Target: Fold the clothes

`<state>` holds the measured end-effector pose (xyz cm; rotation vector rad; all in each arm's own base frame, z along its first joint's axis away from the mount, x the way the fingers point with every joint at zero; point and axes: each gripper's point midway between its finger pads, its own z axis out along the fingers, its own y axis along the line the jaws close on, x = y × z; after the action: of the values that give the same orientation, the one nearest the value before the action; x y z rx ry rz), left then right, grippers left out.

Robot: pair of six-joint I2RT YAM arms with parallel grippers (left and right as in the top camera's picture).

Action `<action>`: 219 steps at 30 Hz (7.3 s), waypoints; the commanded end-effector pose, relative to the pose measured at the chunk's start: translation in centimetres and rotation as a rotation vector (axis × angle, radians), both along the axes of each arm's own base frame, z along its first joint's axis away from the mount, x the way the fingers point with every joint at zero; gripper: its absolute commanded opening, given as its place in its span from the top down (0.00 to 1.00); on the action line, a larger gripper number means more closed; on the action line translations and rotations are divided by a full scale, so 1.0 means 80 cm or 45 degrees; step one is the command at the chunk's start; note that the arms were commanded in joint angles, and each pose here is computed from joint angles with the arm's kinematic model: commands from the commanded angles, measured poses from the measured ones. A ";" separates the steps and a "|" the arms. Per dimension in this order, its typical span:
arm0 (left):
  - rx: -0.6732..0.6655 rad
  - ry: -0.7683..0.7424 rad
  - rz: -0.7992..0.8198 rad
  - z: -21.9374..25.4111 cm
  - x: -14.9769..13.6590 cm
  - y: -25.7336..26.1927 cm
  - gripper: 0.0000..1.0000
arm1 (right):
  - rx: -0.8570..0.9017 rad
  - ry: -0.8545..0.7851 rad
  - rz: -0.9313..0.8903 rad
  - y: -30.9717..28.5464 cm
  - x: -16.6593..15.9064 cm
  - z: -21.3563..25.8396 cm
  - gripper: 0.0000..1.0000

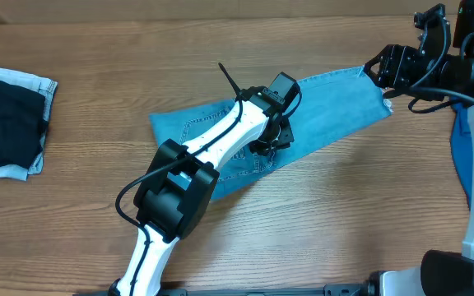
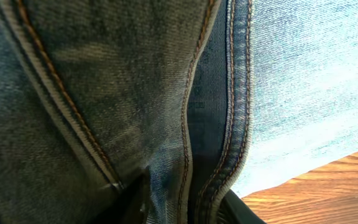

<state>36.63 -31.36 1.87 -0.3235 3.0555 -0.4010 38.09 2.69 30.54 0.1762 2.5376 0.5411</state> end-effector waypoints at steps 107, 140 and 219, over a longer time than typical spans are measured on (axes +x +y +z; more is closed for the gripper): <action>-0.021 -0.538 -0.248 0.358 0.000 0.236 0.55 | 0.256 0.511 0.304 0.009 0.078 -0.398 0.46; 0.022 -0.509 -0.230 0.354 -0.004 0.245 0.58 | 0.139 -0.219 0.250 0.050 0.014 0.000 0.96; -0.002 -0.351 -0.202 0.264 -0.023 0.241 0.44 | 0.058 0.219 0.438 0.286 0.043 -0.184 0.84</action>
<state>35.16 -8.98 26.72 -0.1327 2.7459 -0.3312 39.64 28.79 12.85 -0.2882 2.8031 0.7618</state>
